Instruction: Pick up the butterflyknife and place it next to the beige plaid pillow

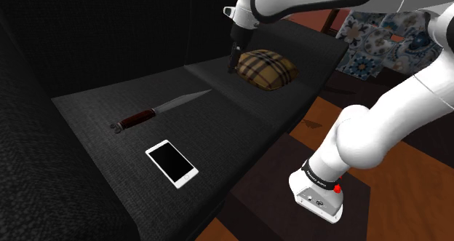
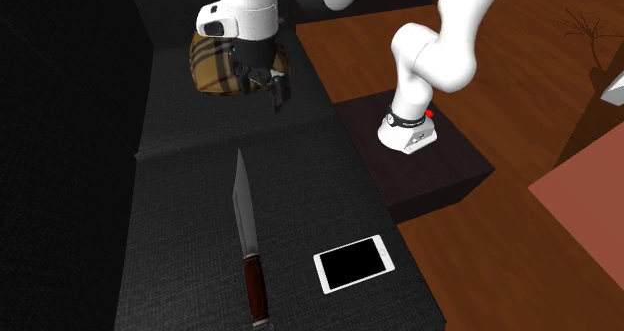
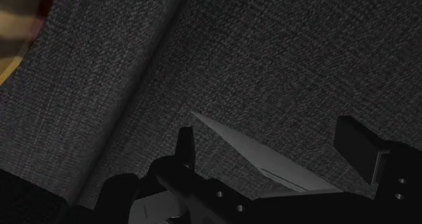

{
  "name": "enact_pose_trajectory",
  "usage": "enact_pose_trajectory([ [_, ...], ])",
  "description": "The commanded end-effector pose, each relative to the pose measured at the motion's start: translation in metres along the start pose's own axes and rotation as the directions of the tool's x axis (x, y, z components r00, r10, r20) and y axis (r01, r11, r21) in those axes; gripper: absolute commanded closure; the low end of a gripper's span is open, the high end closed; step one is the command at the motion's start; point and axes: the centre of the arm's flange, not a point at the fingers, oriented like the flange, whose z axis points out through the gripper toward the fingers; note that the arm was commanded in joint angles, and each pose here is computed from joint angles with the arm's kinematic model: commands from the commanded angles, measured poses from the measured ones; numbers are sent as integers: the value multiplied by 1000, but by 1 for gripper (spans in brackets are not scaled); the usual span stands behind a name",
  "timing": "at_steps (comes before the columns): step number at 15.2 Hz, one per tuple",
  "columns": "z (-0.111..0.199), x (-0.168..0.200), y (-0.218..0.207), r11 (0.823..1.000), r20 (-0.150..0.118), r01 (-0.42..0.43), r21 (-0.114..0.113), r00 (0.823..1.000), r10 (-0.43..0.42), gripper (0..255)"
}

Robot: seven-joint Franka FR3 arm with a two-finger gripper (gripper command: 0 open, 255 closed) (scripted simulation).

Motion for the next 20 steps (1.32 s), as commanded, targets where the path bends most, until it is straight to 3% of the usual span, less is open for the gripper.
enact_pose_trajectory([
  [1, 15, 22, -2, 995, 0, 96, -2, 995, -96, 0],
  [5, 41, 66, -15, 961, 1, 275, -6, 962, -275, 0],
  [9, 68, 107, -35, 896, 3, 445, -9, 896, -445, 0],
  [13, 95, 143, -62, 800, 5, 600, -12, 800, -600, 0],
  [19, 133, 186, -112, 615, 9, 788, -15, 615, -788, 0],
  [20, 139, 186, -112, 615, 9, 788, -15, 615, -788, 0],
])
